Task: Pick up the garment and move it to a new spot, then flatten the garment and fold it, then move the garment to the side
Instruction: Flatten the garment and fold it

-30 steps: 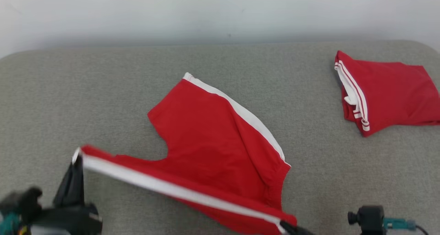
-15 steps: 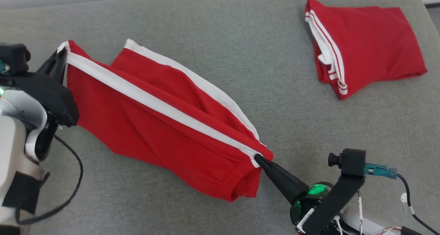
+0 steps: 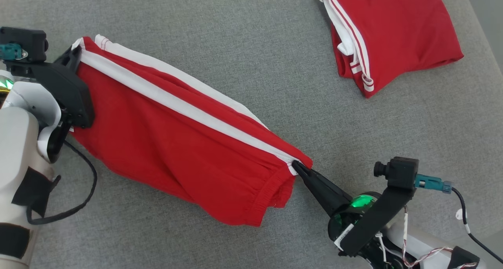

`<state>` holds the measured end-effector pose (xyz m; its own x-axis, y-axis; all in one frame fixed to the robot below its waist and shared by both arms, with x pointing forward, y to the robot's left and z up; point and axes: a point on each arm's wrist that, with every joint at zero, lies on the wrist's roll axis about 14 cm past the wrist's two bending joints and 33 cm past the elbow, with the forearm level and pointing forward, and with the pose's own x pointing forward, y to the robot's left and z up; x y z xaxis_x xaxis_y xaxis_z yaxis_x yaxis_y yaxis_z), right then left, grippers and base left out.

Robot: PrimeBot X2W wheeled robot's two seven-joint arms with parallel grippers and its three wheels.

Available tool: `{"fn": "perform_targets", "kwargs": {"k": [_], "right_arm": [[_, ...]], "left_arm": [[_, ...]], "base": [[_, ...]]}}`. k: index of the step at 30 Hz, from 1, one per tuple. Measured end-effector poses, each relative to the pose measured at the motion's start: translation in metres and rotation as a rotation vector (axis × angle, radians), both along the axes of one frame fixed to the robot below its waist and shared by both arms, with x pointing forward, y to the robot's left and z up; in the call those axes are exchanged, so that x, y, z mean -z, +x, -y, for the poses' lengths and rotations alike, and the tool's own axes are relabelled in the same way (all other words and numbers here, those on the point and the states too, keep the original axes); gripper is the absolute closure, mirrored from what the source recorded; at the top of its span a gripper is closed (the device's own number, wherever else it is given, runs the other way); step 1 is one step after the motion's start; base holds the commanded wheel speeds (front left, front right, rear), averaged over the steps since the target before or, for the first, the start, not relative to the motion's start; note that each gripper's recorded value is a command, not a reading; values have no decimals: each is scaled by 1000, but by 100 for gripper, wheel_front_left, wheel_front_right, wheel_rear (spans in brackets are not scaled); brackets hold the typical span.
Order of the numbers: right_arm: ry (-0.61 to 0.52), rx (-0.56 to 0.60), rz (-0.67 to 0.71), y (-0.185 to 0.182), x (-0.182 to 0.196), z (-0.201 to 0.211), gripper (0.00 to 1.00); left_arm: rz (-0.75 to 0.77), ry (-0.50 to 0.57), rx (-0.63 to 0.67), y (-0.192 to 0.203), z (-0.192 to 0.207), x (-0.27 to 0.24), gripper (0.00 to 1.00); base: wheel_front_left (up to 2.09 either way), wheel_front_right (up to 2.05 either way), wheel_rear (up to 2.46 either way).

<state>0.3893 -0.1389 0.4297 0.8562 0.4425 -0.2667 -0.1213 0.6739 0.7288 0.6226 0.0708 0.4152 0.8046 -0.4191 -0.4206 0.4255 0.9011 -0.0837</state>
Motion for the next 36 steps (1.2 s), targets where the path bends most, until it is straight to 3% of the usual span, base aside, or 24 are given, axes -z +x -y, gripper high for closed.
{"fn": "perform_targets", "kwargs": {"k": [8, 9, 10, 11, 12, 22, 32, 36], "right_arm": [[-49, 17, 30, 9, 3, 6, 100], [-53, 16, 32, 9, 4, 6, 95], [-52, 18, 33, 10, 4, 5, 34], [-55, 15, 35, 9, 4, 4, 0], [-57, 15, 35, 9, 4, 4, 0], [-80, 107, 102, -5, -21, 33, 0], [-168, 323, 373, -3, -83, 76, 0], [-245, 340, 456, -6, -95, 72, 0]], "left_arm": [[33, -4, 11, 7, 7, -1, 100], [31, -5, 16, 6, 9, 1, 100], [32, -4, 20, 4, 10, 2, 63], [41, -8, 26, 3, 12, 0, 12], [52, -15, 27, 3, 13, -2, 0], [172, -85, 0, -16, 2, -45, 0], [354, -93, -21, -49, -22, -87, 0], [363, -70, -43, -64, -32, -83, 0]], "base": [[0, 0, 0], [0, 0, 0], [0, 0, 0], [0, 0, 0], [0, 0, 0], [0, 0, 0], [0, 0, 0], [0, 0, 0]]}}
